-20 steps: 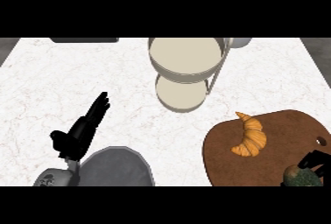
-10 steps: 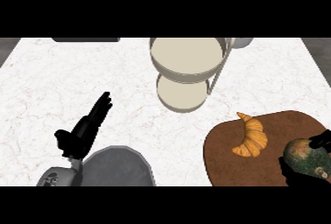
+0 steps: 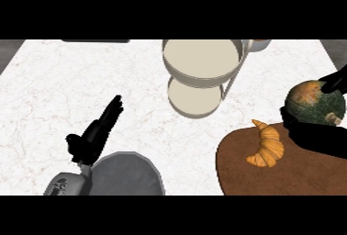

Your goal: Pick the squash from the cutting board and place it in the tiered basket

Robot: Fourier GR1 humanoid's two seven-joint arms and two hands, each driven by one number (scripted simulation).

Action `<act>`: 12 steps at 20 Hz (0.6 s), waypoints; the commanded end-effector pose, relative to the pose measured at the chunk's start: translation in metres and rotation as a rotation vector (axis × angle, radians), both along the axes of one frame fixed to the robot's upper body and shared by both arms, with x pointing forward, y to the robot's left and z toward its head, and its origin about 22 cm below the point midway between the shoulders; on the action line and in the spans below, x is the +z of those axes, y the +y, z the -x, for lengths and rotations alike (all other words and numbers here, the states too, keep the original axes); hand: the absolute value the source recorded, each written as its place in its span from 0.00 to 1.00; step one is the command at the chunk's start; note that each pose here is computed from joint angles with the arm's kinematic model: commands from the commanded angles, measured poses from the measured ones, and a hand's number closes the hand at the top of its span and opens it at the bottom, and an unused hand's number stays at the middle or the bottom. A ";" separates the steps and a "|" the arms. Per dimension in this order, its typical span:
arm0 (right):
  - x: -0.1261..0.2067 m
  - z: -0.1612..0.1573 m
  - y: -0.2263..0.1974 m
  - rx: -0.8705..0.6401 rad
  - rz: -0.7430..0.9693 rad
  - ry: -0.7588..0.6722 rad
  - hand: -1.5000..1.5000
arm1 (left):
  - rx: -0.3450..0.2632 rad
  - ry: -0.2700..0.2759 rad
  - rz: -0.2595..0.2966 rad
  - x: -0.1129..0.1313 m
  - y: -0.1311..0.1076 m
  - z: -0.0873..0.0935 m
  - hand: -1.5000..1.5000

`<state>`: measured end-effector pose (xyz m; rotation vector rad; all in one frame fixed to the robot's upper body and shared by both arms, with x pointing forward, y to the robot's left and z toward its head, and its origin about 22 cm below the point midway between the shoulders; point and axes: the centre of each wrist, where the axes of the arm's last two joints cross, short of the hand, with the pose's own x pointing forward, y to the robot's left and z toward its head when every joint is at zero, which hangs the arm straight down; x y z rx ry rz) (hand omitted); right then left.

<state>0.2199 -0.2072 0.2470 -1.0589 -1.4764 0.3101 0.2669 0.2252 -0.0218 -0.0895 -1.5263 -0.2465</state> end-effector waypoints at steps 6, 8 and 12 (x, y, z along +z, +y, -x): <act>0.058 -0.083 0.047 -0.032 -0.081 0.133 1.00 | -0.009 0.003 0.003 0.011 0.005 -0.006 0.50; 0.062 -0.105 0.063 -0.021 -0.085 0.124 1.00 | -0.022 -0.003 -0.011 0.001 0.018 -0.003 0.50; 0.074 -0.140 0.075 0.014 -0.079 0.174 1.00 | -0.015 -0.012 -0.005 -0.008 -0.006 0.006 0.50</act>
